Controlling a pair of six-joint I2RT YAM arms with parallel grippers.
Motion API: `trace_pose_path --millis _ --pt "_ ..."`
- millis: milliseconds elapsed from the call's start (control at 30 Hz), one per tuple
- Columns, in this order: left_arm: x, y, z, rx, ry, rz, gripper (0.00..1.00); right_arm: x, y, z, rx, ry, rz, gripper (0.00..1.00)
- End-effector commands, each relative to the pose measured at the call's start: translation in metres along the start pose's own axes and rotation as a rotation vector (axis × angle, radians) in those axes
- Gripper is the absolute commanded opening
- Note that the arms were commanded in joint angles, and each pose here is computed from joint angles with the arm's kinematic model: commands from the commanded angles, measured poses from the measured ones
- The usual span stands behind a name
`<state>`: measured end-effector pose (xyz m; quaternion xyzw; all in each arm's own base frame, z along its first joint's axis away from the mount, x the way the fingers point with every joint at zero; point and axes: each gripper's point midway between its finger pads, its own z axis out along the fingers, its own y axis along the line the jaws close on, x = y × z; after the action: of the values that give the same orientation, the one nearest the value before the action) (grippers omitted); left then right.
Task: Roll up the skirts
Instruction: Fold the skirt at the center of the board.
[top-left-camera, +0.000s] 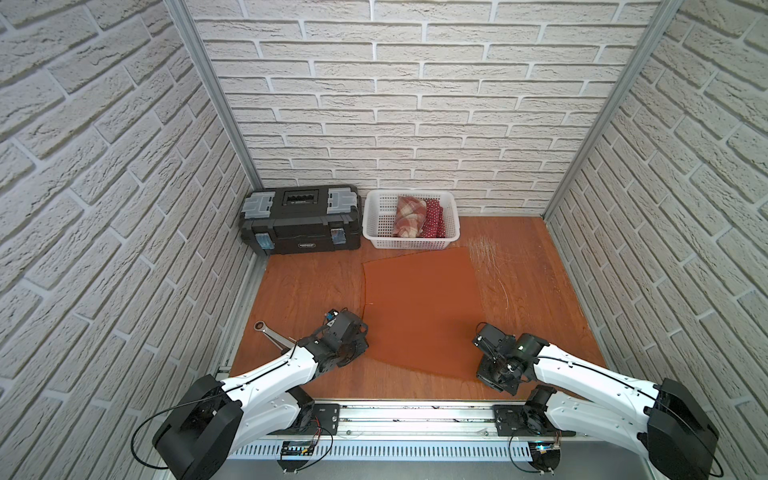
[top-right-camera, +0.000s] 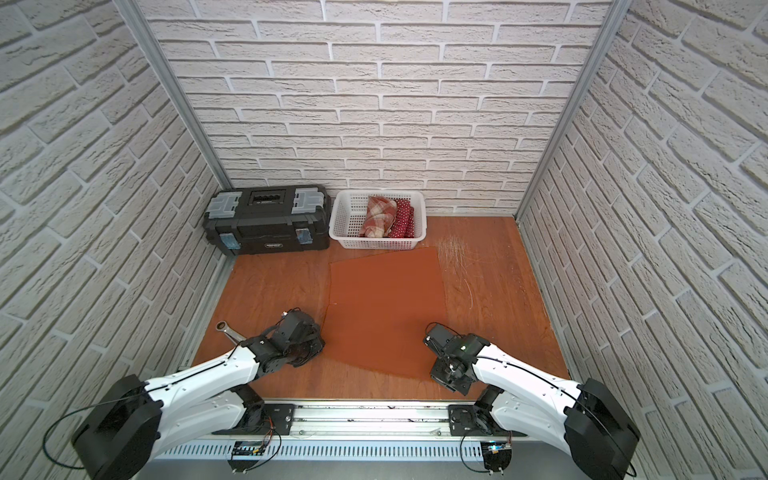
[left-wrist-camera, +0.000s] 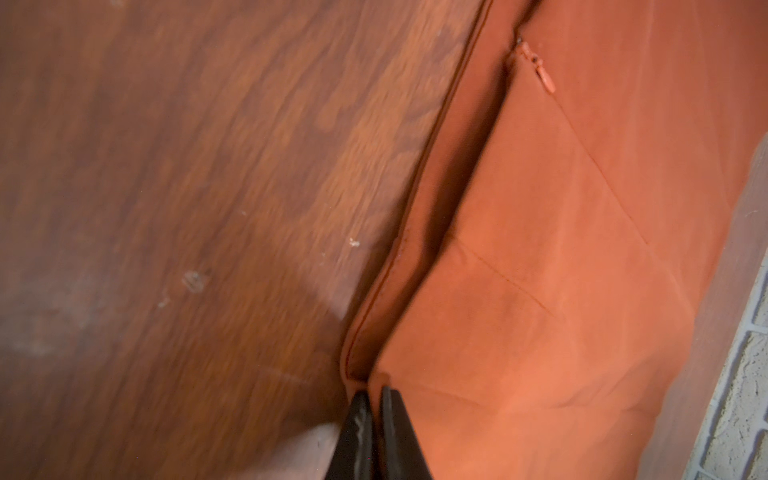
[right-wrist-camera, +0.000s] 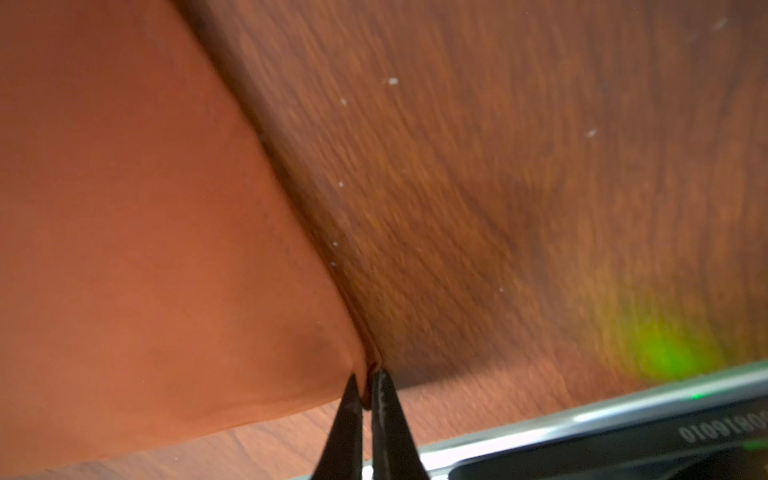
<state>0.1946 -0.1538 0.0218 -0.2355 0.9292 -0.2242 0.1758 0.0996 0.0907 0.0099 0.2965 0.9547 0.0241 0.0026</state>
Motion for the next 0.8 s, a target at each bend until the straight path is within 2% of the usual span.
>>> trace_pose_path --millis 0,300,567,767 --pt "0.003 -0.001 0.001 0.011 0.007 0.019 0.0 -0.009 0.003 0.014 -0.006 -0.053 -0.027 0.02" --pt "-0.001 -0.01 -0.01 0.038 -0.006 0.037 0.0 -0.015 -0.002 -0.028 -0.065 -0.12 -0.058 0.02" --pt "-0.006 -0.034 -0.027 0.1 -0.016 0.076 0.0 -0.022 0.023 -0.052 -0.15 -0.158 -0.091 0.02" --pt "-0.021 -0.054 -0.042 0.135 -0.055 0.11 0.0 -0.046 0.044 -0.083 -0.206 -0.288 -0.131 0.02"
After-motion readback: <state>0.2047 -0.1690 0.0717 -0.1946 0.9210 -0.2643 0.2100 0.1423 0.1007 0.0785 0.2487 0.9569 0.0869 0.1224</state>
